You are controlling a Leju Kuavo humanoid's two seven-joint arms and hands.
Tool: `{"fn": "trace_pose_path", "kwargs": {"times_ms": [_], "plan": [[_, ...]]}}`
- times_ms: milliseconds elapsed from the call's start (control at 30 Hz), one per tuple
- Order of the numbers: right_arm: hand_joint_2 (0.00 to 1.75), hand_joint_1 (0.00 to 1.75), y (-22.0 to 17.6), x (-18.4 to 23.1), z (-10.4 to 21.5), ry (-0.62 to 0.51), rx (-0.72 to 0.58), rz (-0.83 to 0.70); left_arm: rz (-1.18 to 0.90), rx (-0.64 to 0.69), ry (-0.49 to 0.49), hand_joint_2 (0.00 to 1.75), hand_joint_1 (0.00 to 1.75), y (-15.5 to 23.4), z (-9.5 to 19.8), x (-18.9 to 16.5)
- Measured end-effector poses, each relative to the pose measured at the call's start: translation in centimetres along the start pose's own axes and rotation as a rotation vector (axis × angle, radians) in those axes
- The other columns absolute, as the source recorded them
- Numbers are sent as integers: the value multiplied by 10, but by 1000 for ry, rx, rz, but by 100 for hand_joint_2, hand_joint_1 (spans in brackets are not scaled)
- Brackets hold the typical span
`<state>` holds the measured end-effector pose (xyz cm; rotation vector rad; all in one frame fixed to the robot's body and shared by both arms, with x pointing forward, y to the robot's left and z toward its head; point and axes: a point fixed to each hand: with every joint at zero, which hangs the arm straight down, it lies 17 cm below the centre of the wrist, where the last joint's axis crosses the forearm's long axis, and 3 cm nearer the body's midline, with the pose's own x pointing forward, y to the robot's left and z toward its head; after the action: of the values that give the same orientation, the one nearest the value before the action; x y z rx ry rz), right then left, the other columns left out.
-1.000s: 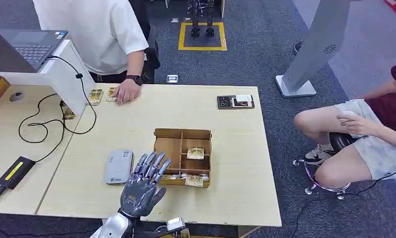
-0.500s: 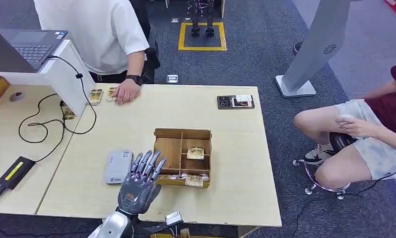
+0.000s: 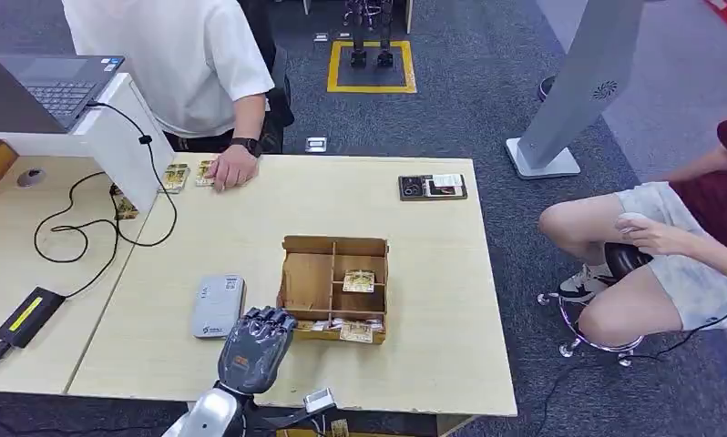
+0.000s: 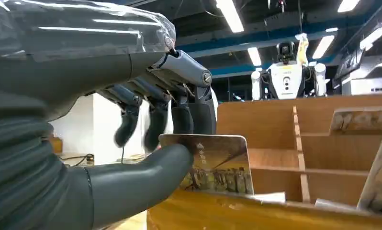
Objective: Pass the card to the sensor for recognition and then transmit it.
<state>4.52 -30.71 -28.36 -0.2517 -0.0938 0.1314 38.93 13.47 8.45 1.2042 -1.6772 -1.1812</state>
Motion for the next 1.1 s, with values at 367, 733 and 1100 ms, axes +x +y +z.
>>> {"fn": "trace_pose_path", "kwargs": {"times_ms": [367, 733, 1100], "plan": [[175, 0, 0, 0, 0, 0, 3, 0, -11, -22, -1, 175, 175, -6, 2, -1], [175, 0, -1, 0, 0, 0, 0, 3, 83, -3, 30, 175, 175, -1, -1, -5], [175, 0, -2, 3, 0, -9, -9, 16, 161, 183, 58, 175, 175, 61, -52, -26]]}}
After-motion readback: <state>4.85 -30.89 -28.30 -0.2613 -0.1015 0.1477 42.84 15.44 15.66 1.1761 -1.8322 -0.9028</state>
